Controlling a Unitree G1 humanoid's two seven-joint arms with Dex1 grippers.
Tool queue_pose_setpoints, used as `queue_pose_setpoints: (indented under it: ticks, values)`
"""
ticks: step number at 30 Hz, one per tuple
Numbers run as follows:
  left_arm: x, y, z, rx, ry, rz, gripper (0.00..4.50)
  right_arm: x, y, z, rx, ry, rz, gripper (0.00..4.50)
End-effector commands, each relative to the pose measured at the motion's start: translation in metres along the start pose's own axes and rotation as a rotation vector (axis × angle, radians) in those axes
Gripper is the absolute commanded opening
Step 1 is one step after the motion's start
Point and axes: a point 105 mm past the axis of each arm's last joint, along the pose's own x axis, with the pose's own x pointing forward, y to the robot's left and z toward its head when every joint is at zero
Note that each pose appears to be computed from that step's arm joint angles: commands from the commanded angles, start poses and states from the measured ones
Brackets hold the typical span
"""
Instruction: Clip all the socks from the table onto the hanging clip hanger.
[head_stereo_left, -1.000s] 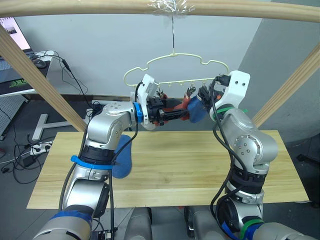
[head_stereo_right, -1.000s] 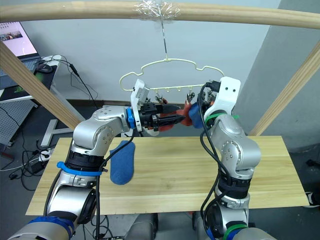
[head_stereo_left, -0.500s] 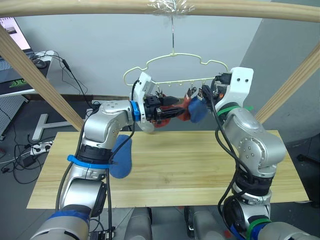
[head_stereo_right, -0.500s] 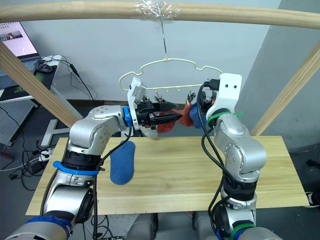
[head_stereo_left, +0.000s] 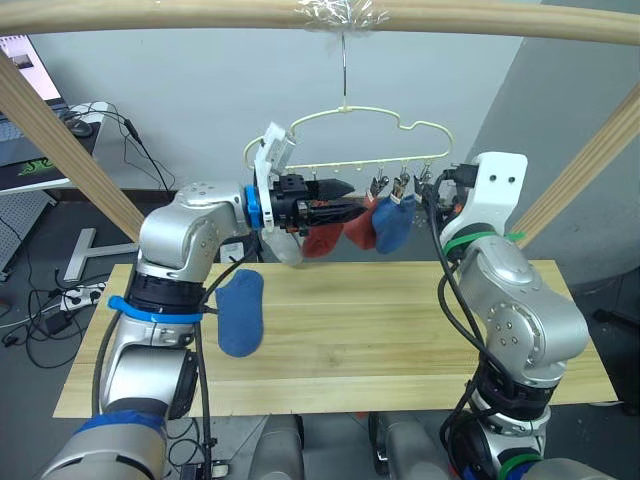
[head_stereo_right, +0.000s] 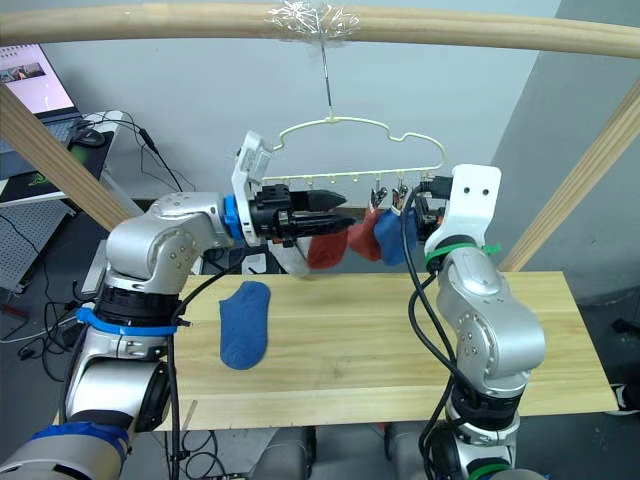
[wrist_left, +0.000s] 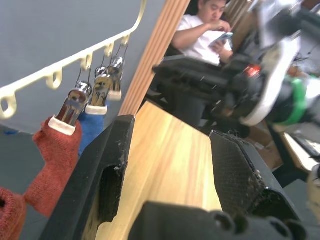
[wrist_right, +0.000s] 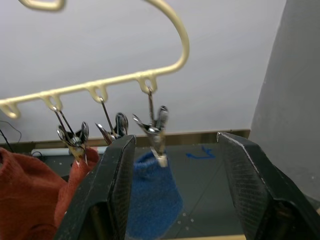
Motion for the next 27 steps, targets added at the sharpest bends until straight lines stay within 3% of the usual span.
queue_pose_setpoints:
  ticks: [1,4,27]
  values:
    - [-0.006,-0.005,0.022,0.054,-0.031,-0.022,2.78,-0.003,0.001,0.011,0.02,-0.058,-0.003,2.52]
    - [-0.007,-0.006,0.022,0.056,-0.028,-0.019,2.8,-0.003,0.002,0.009,0.027,-0.052,0.001,1.9]
    - [-0.008,-0.007,0.018,0.068,-0.02,0.044,2.8,0.038,0.01,-0.007,0.073,0.014,0.092,1.9]
